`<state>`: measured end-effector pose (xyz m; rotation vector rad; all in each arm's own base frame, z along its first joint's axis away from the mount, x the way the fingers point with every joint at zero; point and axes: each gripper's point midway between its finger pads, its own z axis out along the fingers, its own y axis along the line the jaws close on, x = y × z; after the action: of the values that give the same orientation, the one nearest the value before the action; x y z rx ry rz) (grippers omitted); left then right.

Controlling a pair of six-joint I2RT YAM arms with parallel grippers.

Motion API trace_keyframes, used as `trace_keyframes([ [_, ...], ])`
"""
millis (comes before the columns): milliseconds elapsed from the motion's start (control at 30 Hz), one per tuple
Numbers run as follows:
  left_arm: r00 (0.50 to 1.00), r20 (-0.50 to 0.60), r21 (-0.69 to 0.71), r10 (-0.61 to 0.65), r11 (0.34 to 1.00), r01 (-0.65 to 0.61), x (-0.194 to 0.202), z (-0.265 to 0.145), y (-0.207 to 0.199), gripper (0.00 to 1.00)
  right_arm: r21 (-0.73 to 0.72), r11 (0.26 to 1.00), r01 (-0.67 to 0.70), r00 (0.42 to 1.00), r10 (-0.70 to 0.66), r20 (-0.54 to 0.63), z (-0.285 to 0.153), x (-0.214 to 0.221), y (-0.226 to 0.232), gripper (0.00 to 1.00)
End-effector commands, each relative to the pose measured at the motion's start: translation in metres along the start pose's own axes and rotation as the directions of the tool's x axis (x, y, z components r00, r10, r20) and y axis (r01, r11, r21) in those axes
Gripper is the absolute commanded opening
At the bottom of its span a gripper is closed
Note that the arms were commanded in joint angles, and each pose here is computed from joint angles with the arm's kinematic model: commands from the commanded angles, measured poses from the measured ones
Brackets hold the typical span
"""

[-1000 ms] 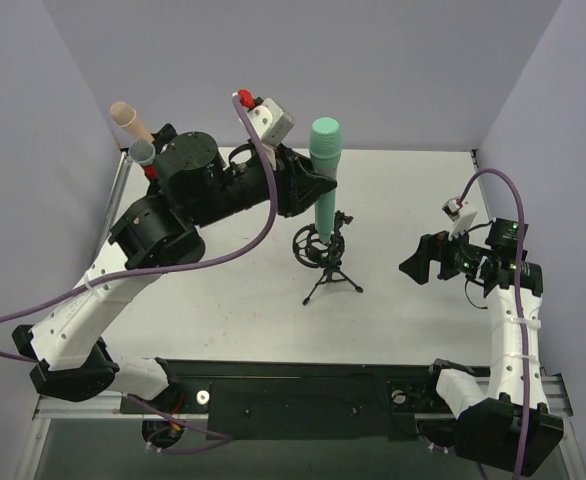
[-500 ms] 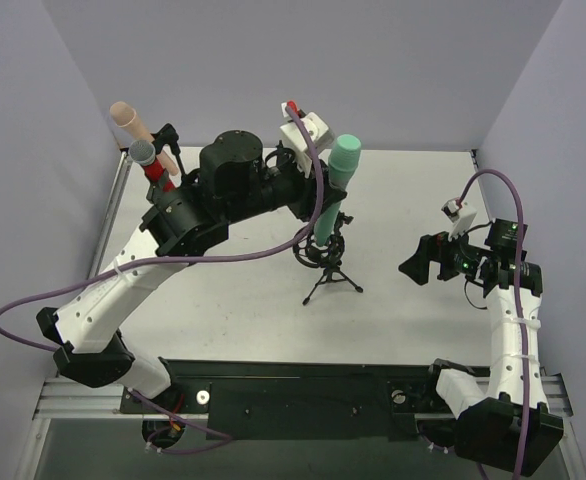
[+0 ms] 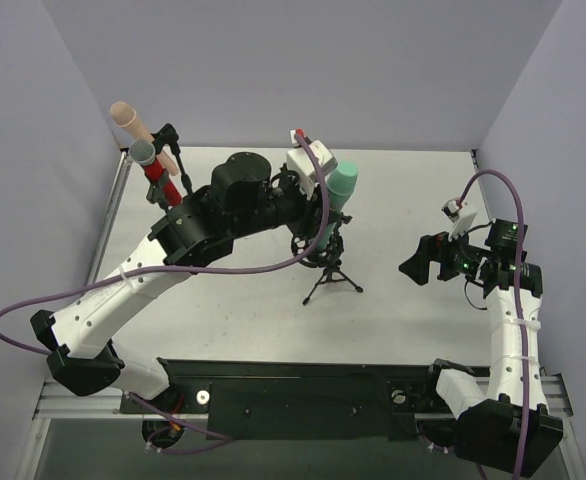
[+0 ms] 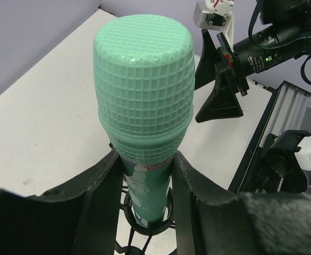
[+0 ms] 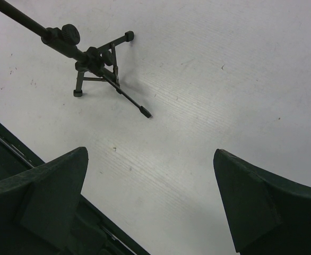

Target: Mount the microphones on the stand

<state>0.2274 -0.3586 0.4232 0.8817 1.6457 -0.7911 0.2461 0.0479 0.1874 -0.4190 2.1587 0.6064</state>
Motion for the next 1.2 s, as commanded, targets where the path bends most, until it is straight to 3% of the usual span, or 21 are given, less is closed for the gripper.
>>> trace_keyframes([
  [0, 0.989, 0.147, 0.016, -0.016, 1.0, 0.013, -0.03, -0.017, -0.006, 0.0, -0.008, 1.0, 0.01, 1.0, -0.01, 0.014, 0.0, -0.001, 0.002, 1.0],
  [200, 0.987, 0.155, 0.02, -0.044, 0.999, 0.042, -0.018, -0.019, -0.006, 0.0, -0.008, 1.0, 0.01, 1.0, -0.01, 0.014, 0.0, -0.001, 0.001, 1.0],
  [267, 0.986, 0.157, 0.013, -0.056, 0.998, 0.055, -0.014, -0.019, -0.005, 0.09, -0.009, 1.0, 0.011, 1.0, -0.011, 0.013, 0.001, -0.001, 0.001, 1.0],
  [333, 0.985, 0.159, 0.009, -0.069, 0.998, 0.068, -0.011, -0.02, -0.004, 0.28, -0.008, 1.0, 0.011, 1.0, -0.011, 0.015, 0.0, -0.001, 0.001, 1.0],
  [400, 0.985, 0.157, 0.003, -0.075, 0.997, 0.075, -0.009, -0.02, -0.003, 0.4, -0.008, 1.0, 0.01, 1.0, -0.01, 0.014, 0.001, -0.001, 0.001, 1.0],
  [533, 0.985, 0.151, -0.012, -0.08, 0.996, 0.083, -0.006, -0.021, 0.0, 0.56, -0.007, 1.0, 0.012, 1.0, -0.012, 0.013, 0.001, 0.0, 0.001, 1.0],
  [933, 0.976, 0.214, -0.013, -0.037, 0.999, 0.041, -0.01, -0.046, 0.0, 0.79, -0.003, 1.0, 0.01, 1.0, -0.01, 0.005, 0.002, 0.002, -0.001, 1.0],
  [1167, 0.959, 0.275, -0.082, -0.064, 0.993, 0.09, 0.016, -0.075, 0.024, 0.89, -0.006, 1.0, 0.015, 1.0, -0.015, -0.001, 0.004, 0.004, -0.002, 1.0],
])
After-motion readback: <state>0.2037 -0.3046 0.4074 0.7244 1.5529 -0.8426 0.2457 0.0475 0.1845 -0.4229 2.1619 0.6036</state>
